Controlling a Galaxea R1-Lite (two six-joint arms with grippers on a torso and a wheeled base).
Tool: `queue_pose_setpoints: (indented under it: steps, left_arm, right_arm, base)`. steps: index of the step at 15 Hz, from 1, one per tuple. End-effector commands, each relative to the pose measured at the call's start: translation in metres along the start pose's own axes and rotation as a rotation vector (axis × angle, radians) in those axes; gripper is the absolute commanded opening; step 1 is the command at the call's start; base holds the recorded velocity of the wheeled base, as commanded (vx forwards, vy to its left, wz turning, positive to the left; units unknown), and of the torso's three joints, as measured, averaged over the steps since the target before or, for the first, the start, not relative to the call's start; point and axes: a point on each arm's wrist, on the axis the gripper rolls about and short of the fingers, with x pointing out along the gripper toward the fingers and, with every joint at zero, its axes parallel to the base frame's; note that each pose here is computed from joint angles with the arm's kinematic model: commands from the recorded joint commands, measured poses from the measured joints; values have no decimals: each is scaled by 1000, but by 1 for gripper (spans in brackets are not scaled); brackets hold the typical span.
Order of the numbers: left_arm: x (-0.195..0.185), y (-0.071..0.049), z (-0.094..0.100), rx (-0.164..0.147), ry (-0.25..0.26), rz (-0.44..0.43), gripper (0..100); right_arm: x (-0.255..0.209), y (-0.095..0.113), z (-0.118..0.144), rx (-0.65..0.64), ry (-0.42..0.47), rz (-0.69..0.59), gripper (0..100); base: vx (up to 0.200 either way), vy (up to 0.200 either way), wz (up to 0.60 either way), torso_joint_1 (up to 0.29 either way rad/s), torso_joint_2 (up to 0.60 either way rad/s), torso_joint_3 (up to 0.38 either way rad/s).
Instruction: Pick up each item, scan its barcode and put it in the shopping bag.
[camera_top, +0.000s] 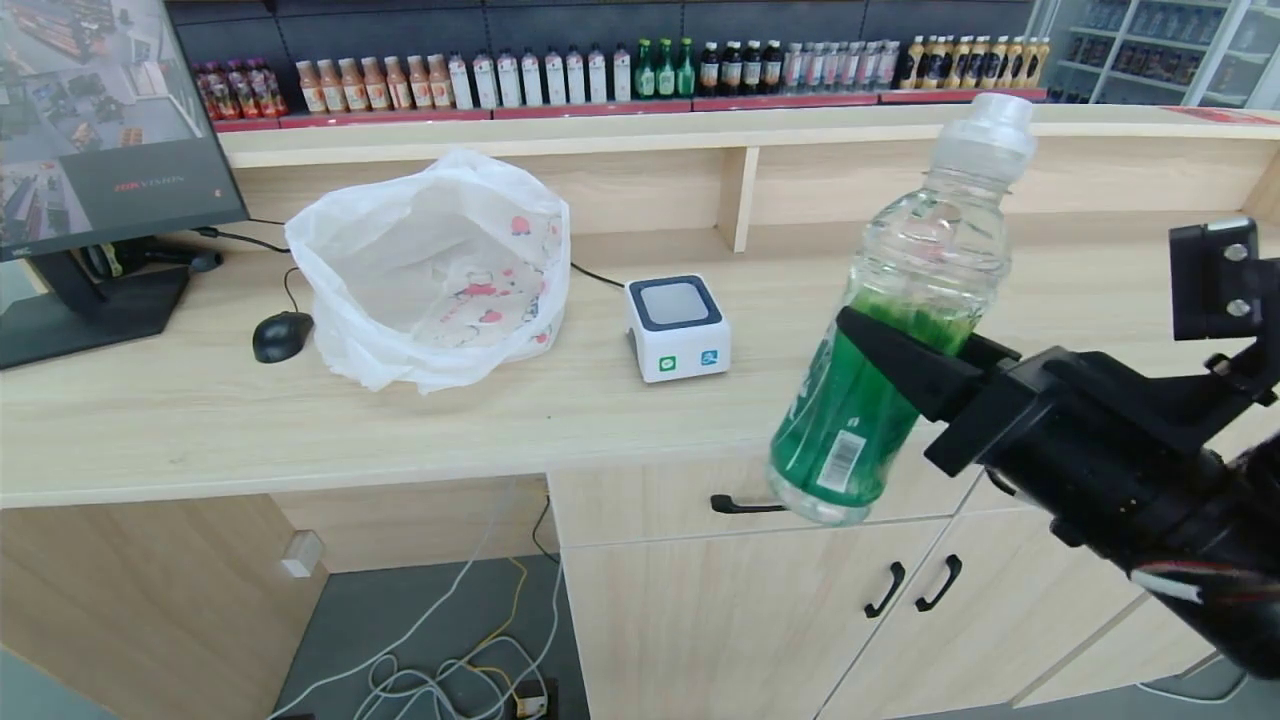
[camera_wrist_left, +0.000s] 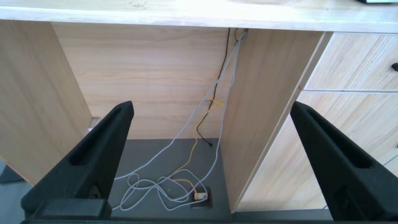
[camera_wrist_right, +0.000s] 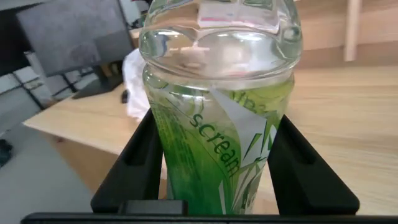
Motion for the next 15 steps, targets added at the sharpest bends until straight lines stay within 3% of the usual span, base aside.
queue_pose_setpoints:
  steps: [1,5,7,13,15]
  left_arm:
    - [0,0,0,1,0,0,100]
    - [0,0,0,-1,0,1,100]
    - [0,0,0,-2,0,1,100]
    - [0,0,0,-2,0,1,100]
    - [0,0,0,-2,0,1,100]
  right_arm:
    - [13,-40,-12,-122,0,-146,0]
    - [33,-79,-13,-292,-70,-208,0]
    - [50,-84,-5,-351,-165,-207,0]
    - [46,-91,-7,-357,-152,-275,0]
    - [46,-90,-3,-364,-169,-277,0]
  base:
    - [0,0,0,0,0,0]
    - [0,0,0,0,0,0]
    - [0,0,0,0,0,0]
    - [0,0,0,0,0,0]
    - [0,200,0,0,5,5]
